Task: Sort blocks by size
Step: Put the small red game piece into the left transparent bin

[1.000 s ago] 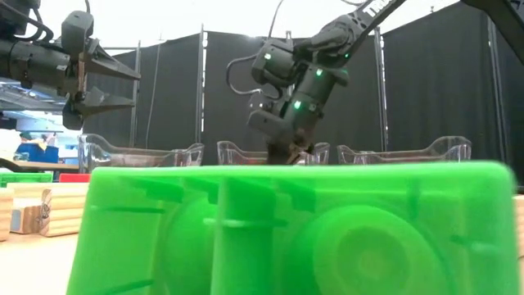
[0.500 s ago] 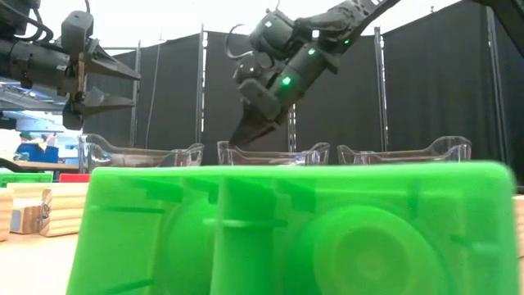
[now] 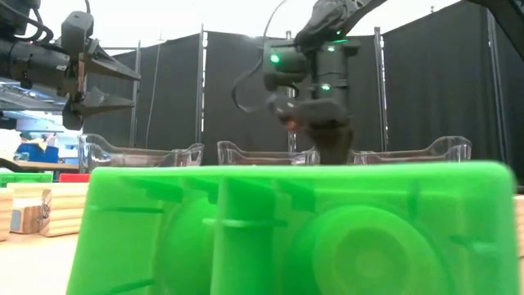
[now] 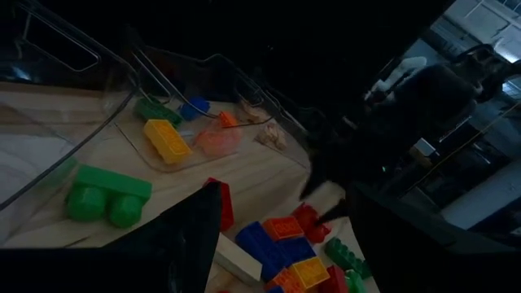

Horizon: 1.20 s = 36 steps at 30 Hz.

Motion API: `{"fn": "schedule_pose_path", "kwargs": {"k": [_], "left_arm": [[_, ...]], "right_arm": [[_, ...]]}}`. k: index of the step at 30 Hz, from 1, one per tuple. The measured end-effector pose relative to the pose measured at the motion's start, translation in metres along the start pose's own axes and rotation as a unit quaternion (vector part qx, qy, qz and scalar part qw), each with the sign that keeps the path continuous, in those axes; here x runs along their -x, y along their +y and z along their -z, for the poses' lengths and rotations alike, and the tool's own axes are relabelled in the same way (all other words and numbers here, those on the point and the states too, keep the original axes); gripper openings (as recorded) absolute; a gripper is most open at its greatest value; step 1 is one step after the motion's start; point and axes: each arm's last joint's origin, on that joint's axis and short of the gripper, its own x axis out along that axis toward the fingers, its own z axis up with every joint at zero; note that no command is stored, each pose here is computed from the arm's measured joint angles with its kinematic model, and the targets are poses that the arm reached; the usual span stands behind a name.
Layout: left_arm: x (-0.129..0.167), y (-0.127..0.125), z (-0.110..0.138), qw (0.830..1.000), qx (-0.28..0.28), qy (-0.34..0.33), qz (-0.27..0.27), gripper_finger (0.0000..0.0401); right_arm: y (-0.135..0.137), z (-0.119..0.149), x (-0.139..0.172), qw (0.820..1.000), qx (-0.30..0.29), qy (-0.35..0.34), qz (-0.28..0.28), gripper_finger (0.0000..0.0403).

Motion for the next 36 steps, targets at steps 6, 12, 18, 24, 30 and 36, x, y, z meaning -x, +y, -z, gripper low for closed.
{"fn": "schedule_pose_path", "kwargs": {"k": [6,12,18,24,30,36], "left_arm": [[0.000,0.001,0.001,1.000,-0.007,0.004,-0.004,0.0269],[0.000,0.001,0.001,1.000,-0.008,0.005,-0.005,0.0269],[0.000,0.001,0.001,1.000,-0.007,0.004,-0.004,0.0269],[0.000,0.001,0.001,1.000,-0.005,0.003,-0.003,0.0269],[0.000,0.001,0.001,1.000,-0.006,0.003,-0.003,0.0269],[0.000,0.001,0.001,1.000,-0.006,0.003,-0.003,0.0269]], "right_arm": [[0.022,0.018,-0.006,0.998,-0.041,-0.005,0.048,0.0235],[0.042,0.023,-0.017,0.993,-0.098,-0.061,0.036,0.0228],[0.047,0.032,-0.034,0.990,-0.123,-0.064,0.020,0.0176],[0.048,0.028,-0.030,0.991,-0.120,-0.063,0.014,0.0176],[0.049,0.012,-0.008,0.990,-0.104,-0.092,0.011,0.0176],[0.042,-0.007,0.032,0.988,-0.083,-0.124,0.043,0.0176]]}}
